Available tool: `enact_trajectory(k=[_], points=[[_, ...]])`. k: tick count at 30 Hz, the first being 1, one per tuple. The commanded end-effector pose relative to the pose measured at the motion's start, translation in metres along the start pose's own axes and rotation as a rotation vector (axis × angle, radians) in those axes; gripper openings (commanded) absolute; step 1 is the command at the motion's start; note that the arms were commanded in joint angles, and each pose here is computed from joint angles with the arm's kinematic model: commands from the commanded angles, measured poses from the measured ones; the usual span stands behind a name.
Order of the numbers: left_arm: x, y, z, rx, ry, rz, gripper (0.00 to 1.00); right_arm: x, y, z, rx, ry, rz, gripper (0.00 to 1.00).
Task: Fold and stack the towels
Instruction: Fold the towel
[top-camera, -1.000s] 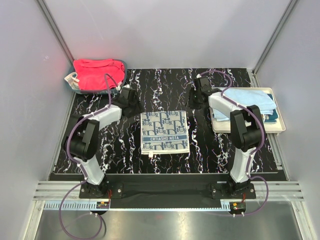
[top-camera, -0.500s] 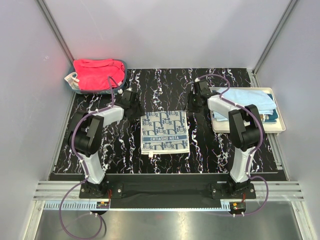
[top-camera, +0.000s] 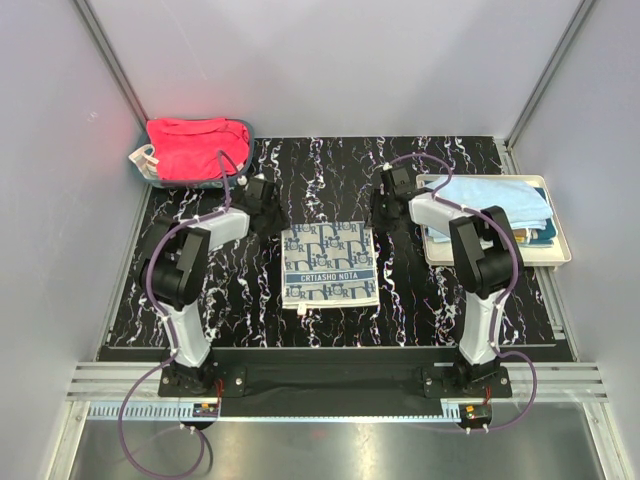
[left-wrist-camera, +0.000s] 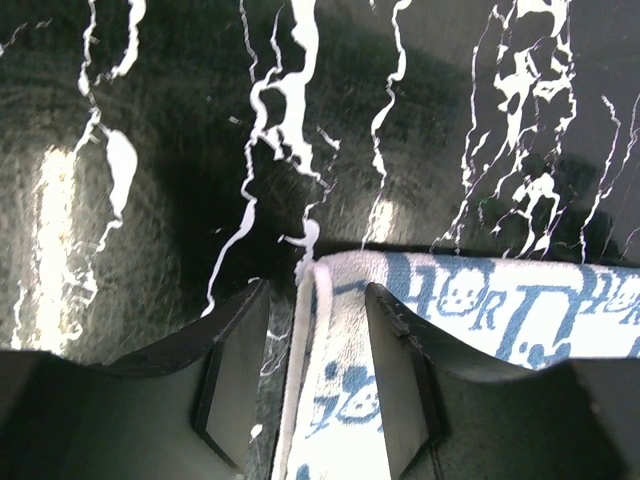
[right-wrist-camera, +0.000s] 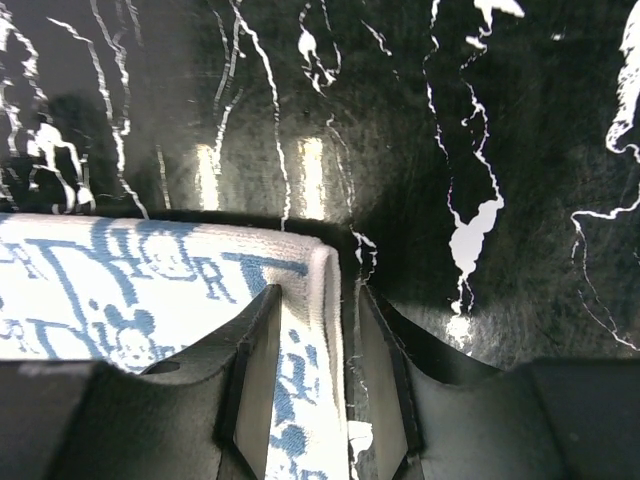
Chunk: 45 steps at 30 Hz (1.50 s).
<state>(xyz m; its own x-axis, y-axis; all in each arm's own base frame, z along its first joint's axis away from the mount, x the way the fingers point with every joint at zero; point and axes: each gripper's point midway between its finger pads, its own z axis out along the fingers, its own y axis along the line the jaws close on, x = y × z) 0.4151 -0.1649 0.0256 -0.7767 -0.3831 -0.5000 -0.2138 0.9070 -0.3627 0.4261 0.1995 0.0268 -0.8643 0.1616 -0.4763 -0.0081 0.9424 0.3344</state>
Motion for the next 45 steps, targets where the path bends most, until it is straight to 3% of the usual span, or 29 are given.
enact_trajectory(k=[1, 10, 19, 24, 32, 41, 45], points=[[-0.01, -0.009, 0.004, 0.028, -0.011, -0.003, 0.48, -0.013, 0.007, 0.001, -0.01, -0.04, -0.021, 0.43], [-0.008, -0.008, 0.012, 0.019, 0.006, 0.004, 0.44, -0.015, 0.001, 0.01, 0.037, -0.031, -0.018, 0.42], [-0.005, -0.007, 0.018, 0.013, 0.017, 0.009, 0.38, -0.011, -0.001, 0.017, 0.067, -0.017, -0.025, 0.29], [-0.006, -0.013, 0.016, 0.039, 0.02, 0.015, 0.28, -0.01, -0.002, 0.017, 0.072, -0.012, -0.024, 0.19], [-0.038, -0.036, 0.003, 0.103, -0.07, 0.012, 0.17, -0.028, 0.001, 0.006, 0.089, -0.055, -0.035, 0.07], [-0.089, -0.059, -0.01, 0.174, -0.207, 0.004, 0.01, -0.063, 0.014, -0.006, 0.069, -0.148, -0.039, 0.05], [-0.106, -0.067, -0.009, 0.227, -0.225, -0.012, 0.0, -0.084, 0.017, -0.011, 0.055, -0.198, -0.032, 0.05]])
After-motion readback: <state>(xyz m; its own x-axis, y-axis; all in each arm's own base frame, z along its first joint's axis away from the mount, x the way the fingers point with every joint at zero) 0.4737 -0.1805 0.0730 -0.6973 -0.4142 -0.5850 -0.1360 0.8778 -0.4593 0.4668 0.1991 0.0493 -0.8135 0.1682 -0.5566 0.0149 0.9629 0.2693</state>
